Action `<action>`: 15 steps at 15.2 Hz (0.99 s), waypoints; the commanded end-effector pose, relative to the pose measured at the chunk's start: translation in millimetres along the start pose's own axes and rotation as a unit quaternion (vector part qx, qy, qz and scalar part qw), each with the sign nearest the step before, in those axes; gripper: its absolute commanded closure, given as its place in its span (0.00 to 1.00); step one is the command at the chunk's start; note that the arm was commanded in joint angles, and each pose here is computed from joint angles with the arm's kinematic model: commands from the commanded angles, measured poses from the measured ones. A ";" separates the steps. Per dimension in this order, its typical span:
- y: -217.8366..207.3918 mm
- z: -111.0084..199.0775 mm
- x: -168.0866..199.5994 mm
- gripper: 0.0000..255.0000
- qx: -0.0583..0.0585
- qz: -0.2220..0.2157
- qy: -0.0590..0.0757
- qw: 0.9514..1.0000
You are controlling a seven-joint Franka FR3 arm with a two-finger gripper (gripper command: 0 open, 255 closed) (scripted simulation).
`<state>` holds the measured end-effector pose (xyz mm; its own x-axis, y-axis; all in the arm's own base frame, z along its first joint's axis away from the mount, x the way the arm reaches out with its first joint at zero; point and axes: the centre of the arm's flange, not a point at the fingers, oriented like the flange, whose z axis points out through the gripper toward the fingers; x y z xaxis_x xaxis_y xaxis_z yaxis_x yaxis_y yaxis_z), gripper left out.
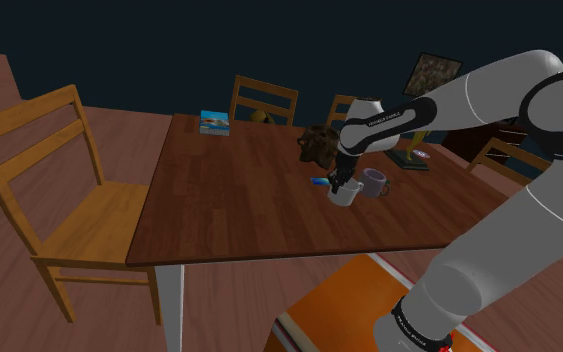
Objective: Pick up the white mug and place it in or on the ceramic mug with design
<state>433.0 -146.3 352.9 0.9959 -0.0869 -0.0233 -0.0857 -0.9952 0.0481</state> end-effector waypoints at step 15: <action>4.3 -83.9 -1.4 1.00 0.000 0.000 0.000 1.000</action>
<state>433.8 -145.5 430.5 0.9960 -0.0869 -0.0231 -0.0857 -0.9952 0.0481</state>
